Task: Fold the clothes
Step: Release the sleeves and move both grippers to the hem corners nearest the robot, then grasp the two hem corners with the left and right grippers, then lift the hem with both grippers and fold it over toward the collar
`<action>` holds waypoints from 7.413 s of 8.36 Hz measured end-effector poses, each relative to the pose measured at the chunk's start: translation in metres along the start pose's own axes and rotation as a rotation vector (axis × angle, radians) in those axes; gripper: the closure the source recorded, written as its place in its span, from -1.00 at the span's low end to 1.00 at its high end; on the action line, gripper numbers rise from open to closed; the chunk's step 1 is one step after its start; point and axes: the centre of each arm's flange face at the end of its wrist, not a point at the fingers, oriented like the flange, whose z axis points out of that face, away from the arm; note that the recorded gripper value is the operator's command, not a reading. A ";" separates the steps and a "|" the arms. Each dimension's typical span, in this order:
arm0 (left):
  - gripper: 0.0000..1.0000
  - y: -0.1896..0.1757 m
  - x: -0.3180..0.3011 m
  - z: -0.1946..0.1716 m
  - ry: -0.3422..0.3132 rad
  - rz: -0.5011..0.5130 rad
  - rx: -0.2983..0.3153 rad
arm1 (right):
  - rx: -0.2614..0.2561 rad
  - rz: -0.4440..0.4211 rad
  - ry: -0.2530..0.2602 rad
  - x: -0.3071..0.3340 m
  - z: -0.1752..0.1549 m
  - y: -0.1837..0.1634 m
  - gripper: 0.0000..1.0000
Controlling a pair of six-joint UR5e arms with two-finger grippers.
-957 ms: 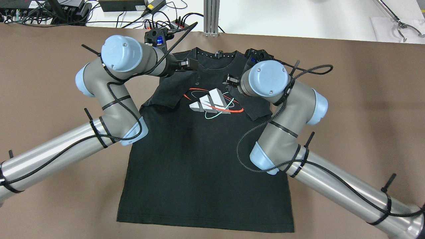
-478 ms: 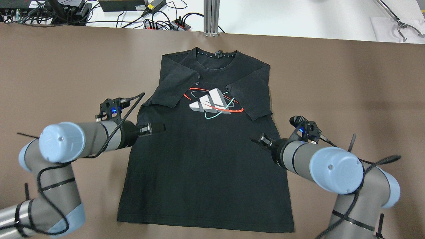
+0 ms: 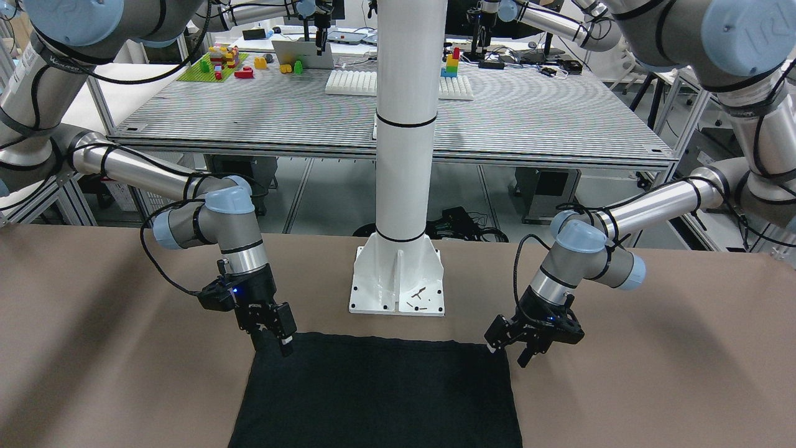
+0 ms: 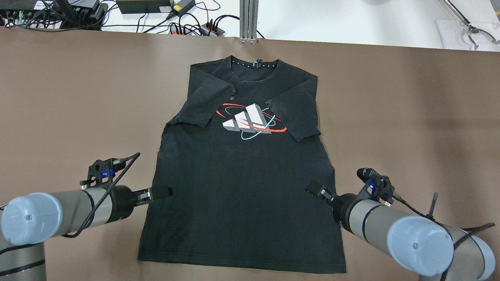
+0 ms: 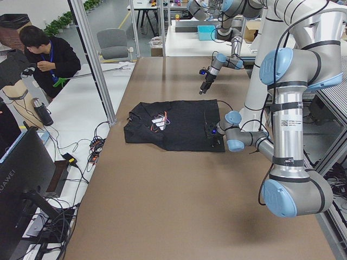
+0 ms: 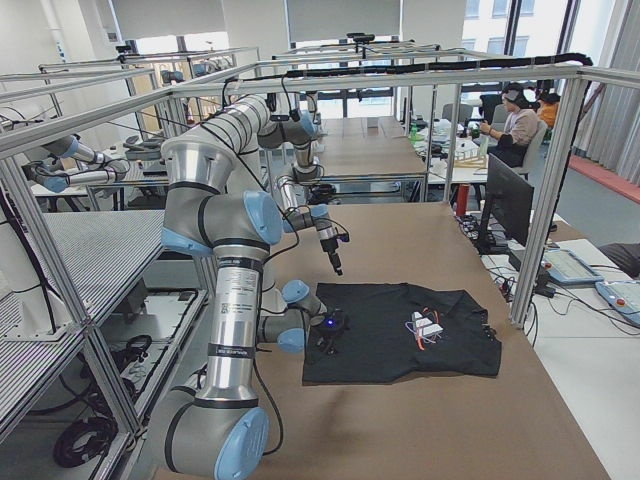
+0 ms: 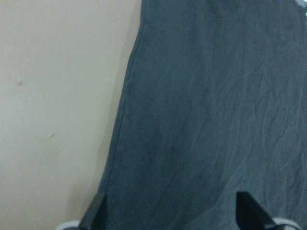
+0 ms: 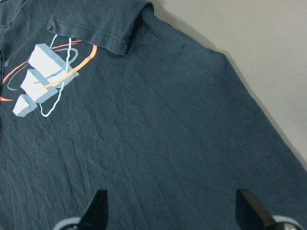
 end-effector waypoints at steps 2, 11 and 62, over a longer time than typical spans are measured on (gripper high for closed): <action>-0.88 0.051 -0.026 0.007 -0.047 -0.015 -0.023 | 0.003 -0.006 -0.012 0.046 -0.007 0.016 -0.88; -0.01 0.088 -0.043 0.022 -0.076 -0.033 -0.003 | -0.007 -0.007 -0.032 0.064 -0.014 0.019 -0.89; 1.00 -0.146 0.179 -0.130 -0.050 0.113 -0.153 | -0.227 -0.407 0.268 -0.034 -0.153 -0.052 1.00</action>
